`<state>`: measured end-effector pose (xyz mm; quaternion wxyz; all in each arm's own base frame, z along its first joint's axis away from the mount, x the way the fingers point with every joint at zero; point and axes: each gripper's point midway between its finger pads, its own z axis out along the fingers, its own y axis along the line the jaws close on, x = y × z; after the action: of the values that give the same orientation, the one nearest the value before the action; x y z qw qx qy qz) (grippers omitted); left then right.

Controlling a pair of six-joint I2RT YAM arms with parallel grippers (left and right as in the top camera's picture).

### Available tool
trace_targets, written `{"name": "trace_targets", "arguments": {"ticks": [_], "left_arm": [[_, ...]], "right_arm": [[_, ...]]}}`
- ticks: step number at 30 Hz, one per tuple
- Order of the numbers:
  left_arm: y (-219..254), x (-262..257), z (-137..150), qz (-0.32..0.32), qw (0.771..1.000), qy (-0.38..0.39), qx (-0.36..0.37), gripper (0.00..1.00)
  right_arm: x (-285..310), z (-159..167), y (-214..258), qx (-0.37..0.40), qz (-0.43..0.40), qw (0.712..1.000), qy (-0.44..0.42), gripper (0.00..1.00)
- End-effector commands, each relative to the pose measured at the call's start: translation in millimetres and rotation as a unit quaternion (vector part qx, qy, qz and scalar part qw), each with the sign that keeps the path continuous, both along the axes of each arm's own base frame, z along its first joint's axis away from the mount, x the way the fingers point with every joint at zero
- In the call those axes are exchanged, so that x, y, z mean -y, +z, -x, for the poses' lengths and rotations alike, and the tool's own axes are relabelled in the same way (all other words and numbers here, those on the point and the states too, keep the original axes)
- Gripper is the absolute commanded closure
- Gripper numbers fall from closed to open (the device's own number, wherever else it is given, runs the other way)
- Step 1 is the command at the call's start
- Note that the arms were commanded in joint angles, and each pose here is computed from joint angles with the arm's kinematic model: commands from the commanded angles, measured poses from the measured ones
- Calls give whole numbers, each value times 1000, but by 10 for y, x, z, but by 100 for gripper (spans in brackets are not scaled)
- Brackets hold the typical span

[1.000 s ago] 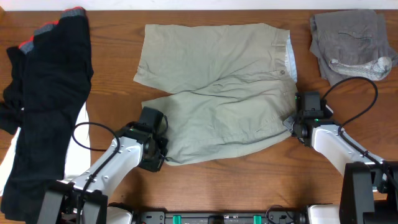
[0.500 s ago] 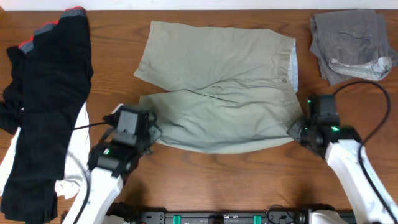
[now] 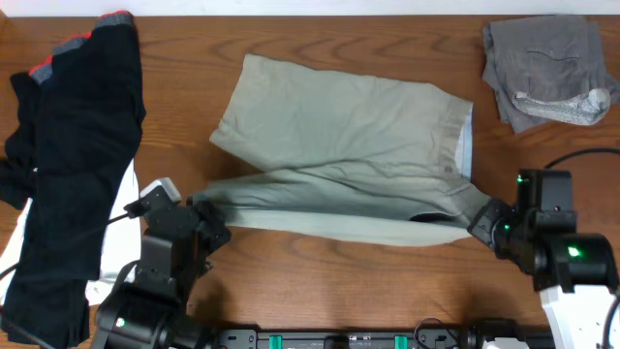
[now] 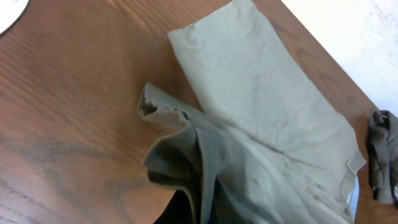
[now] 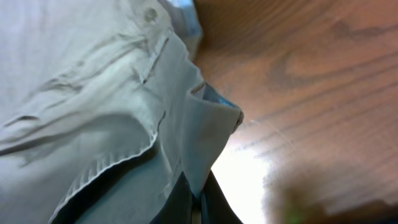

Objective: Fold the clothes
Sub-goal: 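Lift the bottom hems with both grippers and fold them up onto the waistband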

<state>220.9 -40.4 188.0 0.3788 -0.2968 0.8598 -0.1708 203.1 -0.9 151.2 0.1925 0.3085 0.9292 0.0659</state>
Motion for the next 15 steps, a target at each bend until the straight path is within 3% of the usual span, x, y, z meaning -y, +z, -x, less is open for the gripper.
{"name": "trace_targets", "arguments": {"ticks": [1,6,15], "left_arm": [[180,-119,-9,-23,999,17,30,94],[359,-77,-221,-33,997,9,76,94],[296,84,-1032,-81,991,1,107,94]], "right_arm": [[126,-8,250,35,31,999,-7,99],[204,-168,346,70,50,996,-18,99],[261,-911,233,107,68,992,-11,99]]}}
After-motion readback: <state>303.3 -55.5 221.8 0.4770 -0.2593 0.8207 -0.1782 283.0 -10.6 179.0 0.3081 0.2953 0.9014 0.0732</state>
